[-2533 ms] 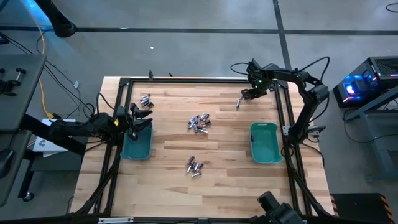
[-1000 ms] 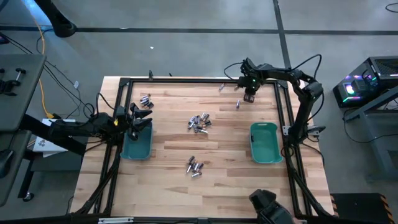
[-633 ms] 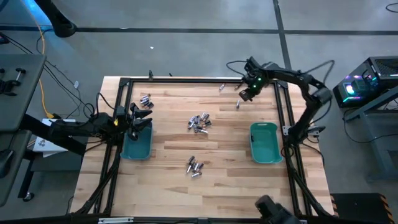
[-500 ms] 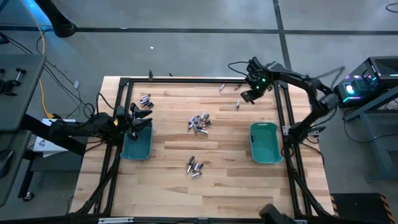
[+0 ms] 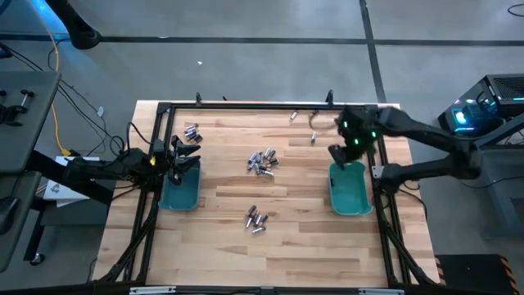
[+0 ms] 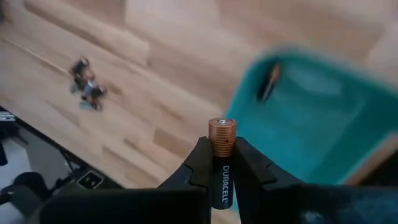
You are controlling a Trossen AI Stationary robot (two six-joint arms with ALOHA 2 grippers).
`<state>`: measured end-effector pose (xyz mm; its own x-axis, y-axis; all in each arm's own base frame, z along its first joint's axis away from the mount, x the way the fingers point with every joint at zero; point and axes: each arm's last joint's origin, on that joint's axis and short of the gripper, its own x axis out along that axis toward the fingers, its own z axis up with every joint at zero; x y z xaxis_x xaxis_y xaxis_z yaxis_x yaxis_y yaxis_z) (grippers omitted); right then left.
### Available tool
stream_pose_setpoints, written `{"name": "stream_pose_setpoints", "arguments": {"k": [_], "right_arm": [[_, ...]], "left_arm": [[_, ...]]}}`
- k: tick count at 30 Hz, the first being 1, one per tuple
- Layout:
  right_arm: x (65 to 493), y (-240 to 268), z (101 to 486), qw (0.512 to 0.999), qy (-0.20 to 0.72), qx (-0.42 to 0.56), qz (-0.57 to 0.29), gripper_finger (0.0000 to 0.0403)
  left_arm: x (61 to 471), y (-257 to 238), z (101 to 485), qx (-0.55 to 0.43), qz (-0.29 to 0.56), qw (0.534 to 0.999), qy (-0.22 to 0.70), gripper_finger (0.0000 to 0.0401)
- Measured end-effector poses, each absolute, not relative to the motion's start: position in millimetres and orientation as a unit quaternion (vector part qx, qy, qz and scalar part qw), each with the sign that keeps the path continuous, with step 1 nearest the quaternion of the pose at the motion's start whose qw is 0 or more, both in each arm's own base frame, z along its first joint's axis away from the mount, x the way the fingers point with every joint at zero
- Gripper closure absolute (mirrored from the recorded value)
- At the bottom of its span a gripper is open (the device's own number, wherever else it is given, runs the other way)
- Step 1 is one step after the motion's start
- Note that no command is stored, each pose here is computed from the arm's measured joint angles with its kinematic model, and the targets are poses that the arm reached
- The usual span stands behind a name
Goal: Sort batteries
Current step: Put the black battery into the green bin
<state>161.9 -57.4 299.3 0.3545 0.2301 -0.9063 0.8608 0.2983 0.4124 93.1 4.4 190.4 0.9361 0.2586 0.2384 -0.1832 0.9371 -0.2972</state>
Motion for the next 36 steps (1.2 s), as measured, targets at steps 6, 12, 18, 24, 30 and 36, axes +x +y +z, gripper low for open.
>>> {"name": "stream_pose_setpoints", "arguments": {"k": [6, 12, 18, 24, 30, 36], "right_arm": [[146.9, -19.3, 265.0, 0.552, 0.532, 0.571, -0.295, 0.0383], [142.2, -9.4, 211.1, 0.527, 0.524, 0.572, -0.348, 0.0383], [141.5, -13.0, 170.1, 0.541, 0.462, 0.578, -0.399, 0.0383], [139.5, -16.0, 154.3, 0.556, 0.418, 0.572, -0.434, 0.0383], [142.4, -17.5, 148.6, 0.564, 0.408, 0.562, -0.446, 0.0382], [146.9, -18.1, 141.8, 0.557, 0.418, 0.554, -0.456, 0.0363]], "left_arm": [[93.1, 4.4, 190.4, -0.136, 0.113, 0.974, -0.138, 0.0199], [93.2, 4.4, 190.3, -0.136, 0.113, 0.974, -0.138, 0.0199], [93.1, 4.4, 190.4, -0.136, 0.113, 0.974, -0.138, 0.0199], [93.1, 4.4, 190.4, -0.136, 0.113, 0.974, -0.138, 0.0199], [93.1, 4.4, 190.3, -0.136, 0.113, 0.974, -0.138, 0.0199], [93.1, 4.4, 190.4, -0.137, 0.114, 0.974, -0.138, 0.0199]]}}
